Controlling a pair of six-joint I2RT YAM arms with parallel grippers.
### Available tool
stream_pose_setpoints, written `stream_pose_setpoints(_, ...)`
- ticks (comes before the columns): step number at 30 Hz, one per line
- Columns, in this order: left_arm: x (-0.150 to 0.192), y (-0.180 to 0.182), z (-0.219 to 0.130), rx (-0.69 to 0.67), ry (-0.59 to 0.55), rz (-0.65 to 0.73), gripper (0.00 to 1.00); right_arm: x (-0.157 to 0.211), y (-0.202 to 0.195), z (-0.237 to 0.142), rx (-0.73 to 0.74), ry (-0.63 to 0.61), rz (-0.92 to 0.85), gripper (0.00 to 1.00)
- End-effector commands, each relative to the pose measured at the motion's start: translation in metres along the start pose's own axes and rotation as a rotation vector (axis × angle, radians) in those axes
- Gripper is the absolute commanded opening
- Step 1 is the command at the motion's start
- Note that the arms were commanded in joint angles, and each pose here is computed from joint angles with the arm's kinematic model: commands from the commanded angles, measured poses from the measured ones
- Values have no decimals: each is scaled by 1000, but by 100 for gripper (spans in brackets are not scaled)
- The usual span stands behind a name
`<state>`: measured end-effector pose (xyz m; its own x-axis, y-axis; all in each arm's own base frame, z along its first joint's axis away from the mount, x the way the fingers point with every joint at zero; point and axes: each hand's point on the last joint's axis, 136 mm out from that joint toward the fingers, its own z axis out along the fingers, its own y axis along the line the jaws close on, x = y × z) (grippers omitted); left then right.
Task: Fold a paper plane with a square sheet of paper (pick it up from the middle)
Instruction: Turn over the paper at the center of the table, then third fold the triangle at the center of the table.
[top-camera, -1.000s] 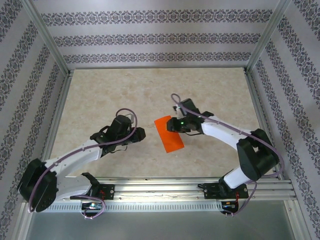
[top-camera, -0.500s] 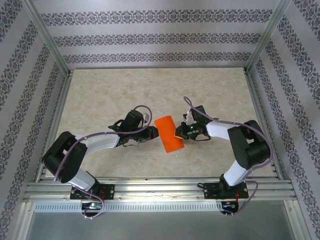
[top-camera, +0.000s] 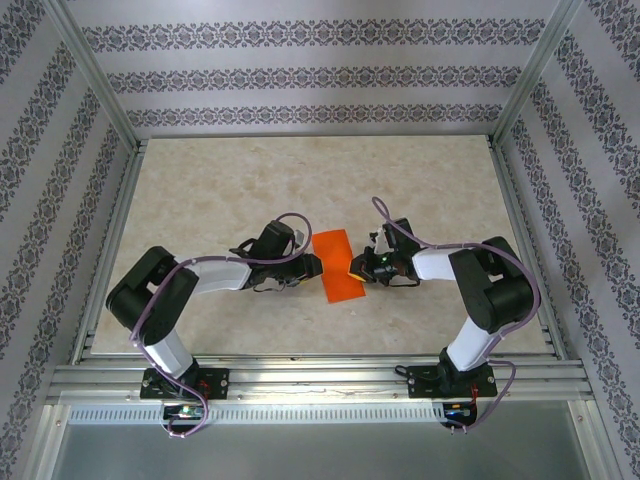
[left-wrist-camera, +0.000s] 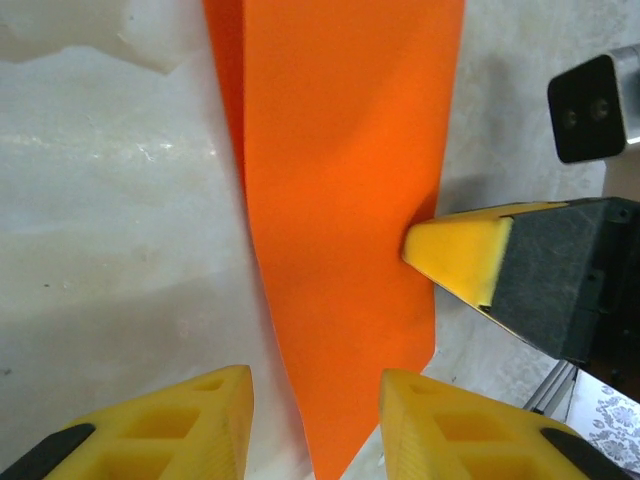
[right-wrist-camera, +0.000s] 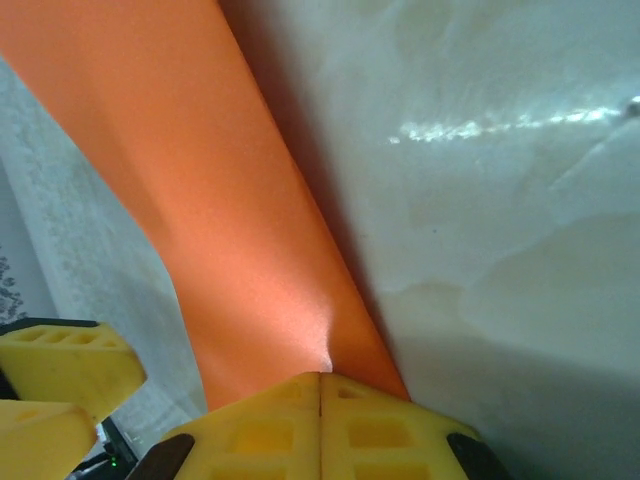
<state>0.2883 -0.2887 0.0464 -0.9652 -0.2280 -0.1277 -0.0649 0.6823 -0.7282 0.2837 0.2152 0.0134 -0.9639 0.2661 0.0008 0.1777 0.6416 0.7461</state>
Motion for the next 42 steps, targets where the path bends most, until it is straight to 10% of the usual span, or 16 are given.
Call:
stream_pose_setpoints(1, -17, -4, 2, 13, -49, -31, 39, 13, -31, 9, 94, -10, 112, 7)
stream_pose_setpoints(42, -32, -11, 27, 74, -59, -95, 15, 16, -22, 8, 64, -2, 100, 9)
